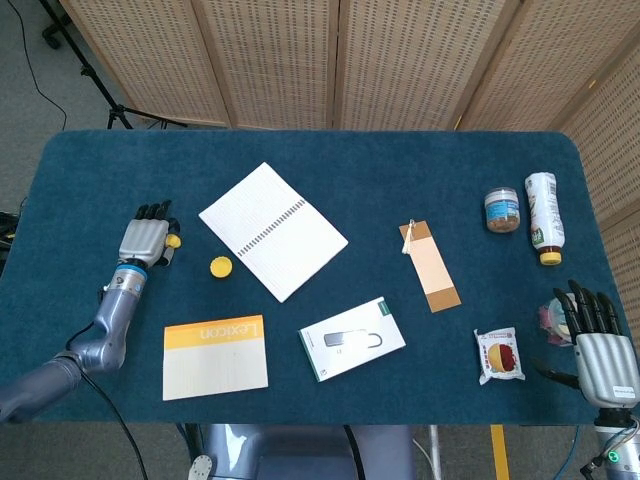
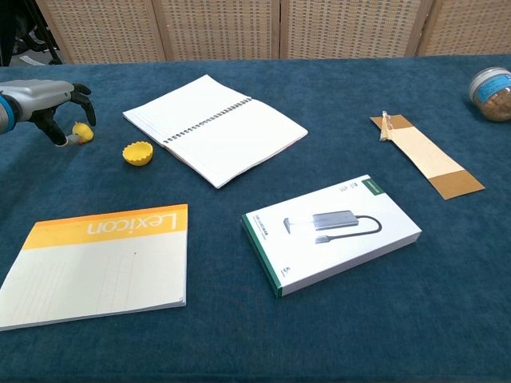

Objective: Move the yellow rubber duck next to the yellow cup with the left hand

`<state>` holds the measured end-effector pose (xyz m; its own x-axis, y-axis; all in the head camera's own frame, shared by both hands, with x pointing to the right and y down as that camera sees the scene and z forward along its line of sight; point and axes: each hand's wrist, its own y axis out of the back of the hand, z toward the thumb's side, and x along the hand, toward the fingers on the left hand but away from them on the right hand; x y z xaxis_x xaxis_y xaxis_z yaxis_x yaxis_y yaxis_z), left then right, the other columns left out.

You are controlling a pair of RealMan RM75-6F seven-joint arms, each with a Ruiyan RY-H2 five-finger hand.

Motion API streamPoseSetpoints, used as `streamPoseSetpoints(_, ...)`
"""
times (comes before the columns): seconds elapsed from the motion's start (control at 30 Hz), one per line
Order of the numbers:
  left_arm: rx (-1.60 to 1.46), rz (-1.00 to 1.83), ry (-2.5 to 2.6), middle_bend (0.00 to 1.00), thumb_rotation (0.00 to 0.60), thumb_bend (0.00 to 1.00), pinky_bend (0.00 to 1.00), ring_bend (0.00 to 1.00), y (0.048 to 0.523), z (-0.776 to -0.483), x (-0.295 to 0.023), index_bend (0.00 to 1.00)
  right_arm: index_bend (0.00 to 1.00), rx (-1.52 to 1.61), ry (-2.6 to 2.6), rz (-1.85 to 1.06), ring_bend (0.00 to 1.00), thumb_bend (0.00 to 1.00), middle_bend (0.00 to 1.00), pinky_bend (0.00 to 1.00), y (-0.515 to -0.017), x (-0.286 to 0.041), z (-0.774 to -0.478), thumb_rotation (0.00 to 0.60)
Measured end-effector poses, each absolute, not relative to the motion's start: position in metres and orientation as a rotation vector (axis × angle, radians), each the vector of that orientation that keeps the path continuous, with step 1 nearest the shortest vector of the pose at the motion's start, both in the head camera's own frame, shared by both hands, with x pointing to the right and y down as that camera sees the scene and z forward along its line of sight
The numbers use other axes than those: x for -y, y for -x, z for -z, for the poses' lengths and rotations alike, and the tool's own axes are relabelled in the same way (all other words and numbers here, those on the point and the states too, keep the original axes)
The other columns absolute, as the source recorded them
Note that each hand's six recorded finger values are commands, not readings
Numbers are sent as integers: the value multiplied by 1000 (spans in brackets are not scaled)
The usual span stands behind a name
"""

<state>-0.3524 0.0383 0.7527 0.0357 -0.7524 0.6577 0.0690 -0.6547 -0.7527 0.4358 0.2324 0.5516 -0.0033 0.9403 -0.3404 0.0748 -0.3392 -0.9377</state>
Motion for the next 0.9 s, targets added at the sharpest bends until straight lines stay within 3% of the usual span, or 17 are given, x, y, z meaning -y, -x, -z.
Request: streamPoseSetpoints(0.9, -671, 1726, 1659, 0, 600, 460, 0, 0, 362, -754, -39, 416, 0, 1100, 1510, -1427, 0, 0, 0, 0, -436, -233, -550, 600)
